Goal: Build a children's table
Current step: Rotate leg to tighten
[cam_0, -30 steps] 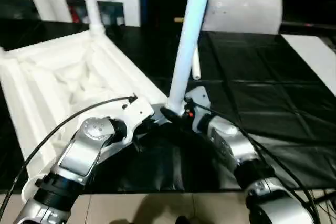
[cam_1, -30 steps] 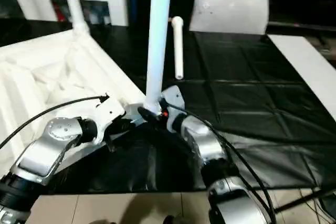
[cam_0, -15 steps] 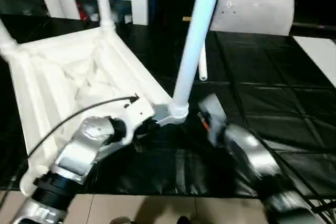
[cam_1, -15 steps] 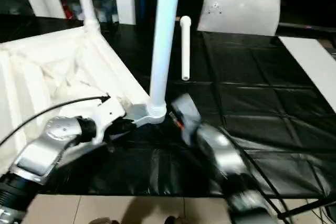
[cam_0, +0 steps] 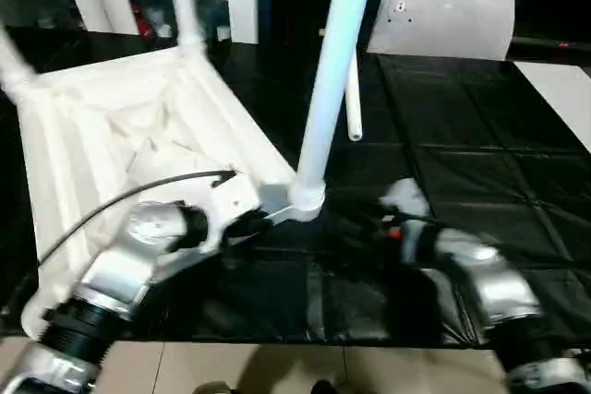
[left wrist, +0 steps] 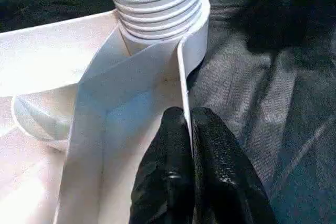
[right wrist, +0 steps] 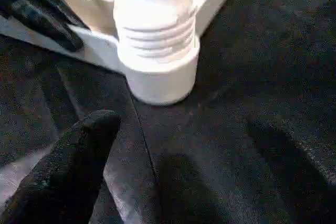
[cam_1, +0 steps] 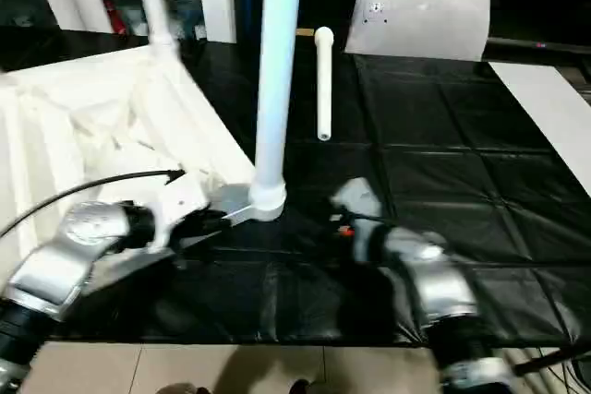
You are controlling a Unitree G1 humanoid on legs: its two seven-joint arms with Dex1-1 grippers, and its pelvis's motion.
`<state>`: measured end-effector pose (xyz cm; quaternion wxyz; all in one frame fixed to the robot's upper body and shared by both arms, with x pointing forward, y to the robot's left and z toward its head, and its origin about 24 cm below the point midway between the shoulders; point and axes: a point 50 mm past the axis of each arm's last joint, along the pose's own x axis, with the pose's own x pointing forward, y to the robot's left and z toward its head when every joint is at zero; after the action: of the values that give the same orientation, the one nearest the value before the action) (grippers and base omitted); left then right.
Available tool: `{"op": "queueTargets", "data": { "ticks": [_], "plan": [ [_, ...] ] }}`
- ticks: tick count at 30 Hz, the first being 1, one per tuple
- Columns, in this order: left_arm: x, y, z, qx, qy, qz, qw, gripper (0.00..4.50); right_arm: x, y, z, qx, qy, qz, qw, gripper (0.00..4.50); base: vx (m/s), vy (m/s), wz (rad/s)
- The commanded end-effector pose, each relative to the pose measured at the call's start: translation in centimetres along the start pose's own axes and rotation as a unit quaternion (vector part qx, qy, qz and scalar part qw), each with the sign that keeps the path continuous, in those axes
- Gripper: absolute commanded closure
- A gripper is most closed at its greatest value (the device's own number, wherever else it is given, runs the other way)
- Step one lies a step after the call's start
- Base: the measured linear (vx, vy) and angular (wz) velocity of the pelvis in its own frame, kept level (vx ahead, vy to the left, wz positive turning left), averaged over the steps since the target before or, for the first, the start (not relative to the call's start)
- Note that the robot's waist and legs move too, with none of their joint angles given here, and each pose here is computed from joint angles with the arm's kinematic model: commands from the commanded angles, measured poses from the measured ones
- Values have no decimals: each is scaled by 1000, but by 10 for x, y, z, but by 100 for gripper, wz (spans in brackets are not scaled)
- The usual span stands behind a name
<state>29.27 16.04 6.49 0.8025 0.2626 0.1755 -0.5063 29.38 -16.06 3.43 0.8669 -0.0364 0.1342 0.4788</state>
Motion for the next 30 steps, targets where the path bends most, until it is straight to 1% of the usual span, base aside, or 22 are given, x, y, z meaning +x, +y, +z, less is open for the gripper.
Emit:
{"op": "queueTargets", "data": {
  "ticks": [1,5,11,12,13,19,20,25,30],
  "plan": [
    [5,-8,-7,14,20,-43,999,450,-4,-5,10,-12,-9,8,1000,7,0,0,0],
    [3,-8,-6,41,7,-85,995,450,-6,-6,21,-30,-7,48,998,7,0,0,0],
    [2,-11,-6,62,1,-129,990,450,-1,-7,28,-68,10,72,995,7,0,0,0],
    [2,-14,-5,66,-3,-147,987,450,3,-7,30,-82,11,78,994,7,0,0,0],
    [2,-15,-4,68,-7,-154,986,450,4,-7,31,-85,10,82,993,7,0,0,0],
    [2,-19,-2,75,-18,-182,980,450,12,-3,33,-91,11,111,990,7,0,0,0],
    [3,-20,-1,78,-21,-192,978,450,16,-1,33,-95,15,123,988,7,0,0,0],
    [3,-22,-2,85,-19,-204,975,450,22,3,33,-100,19,155,983,7,0,0,0],
    [3,-24,-1,89,-18,-213,973,450,27,7,33,-94,21,186,978,7,0,0,0]
  ]
}}
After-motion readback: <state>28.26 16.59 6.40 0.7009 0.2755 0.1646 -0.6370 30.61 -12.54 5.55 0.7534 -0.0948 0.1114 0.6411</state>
